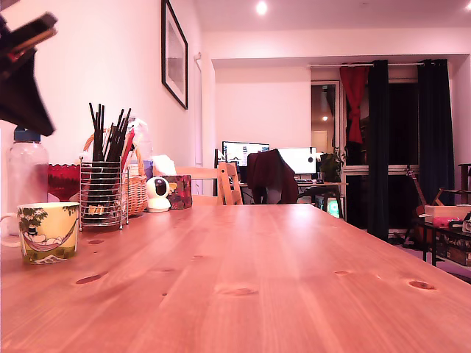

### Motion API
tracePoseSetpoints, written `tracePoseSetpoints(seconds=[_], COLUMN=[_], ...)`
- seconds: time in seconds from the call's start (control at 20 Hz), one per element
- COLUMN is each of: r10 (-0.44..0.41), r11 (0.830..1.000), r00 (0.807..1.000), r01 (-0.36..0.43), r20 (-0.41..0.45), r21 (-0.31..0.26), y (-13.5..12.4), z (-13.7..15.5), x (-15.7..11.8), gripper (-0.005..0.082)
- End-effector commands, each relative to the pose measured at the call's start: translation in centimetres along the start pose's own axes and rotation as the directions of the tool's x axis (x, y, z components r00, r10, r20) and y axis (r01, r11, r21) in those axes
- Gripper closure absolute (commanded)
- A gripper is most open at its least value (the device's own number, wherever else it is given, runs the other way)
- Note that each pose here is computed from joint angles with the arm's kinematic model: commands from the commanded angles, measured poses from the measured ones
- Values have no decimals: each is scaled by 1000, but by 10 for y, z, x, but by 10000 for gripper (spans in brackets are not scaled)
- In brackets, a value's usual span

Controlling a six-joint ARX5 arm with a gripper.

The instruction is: Pick the coffee capsule and then drop it inside the coffee cup in front of you

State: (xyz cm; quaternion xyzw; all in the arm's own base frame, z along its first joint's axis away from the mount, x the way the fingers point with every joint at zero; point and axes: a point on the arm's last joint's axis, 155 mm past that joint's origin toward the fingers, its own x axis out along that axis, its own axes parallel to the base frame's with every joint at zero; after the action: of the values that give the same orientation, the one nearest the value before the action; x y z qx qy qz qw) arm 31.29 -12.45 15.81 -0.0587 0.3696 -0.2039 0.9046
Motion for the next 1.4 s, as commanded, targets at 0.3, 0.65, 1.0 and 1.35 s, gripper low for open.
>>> tracePoseSetpoints(seconds=[0.3,0.65,1.0,1.35], r10=[-95,-94,-32,23], r11=[995,996,999,996], r00=[995,996,999,1000], r01=[95,94,32,-24], r20=[1,-10,-19,-11], r21=[6,6,-7,-85], y=[-35,-41,-36,-37], z=[-32,-36,-41,-44], x=[-2,-1,1,2], gripper=[779,779,778,775])
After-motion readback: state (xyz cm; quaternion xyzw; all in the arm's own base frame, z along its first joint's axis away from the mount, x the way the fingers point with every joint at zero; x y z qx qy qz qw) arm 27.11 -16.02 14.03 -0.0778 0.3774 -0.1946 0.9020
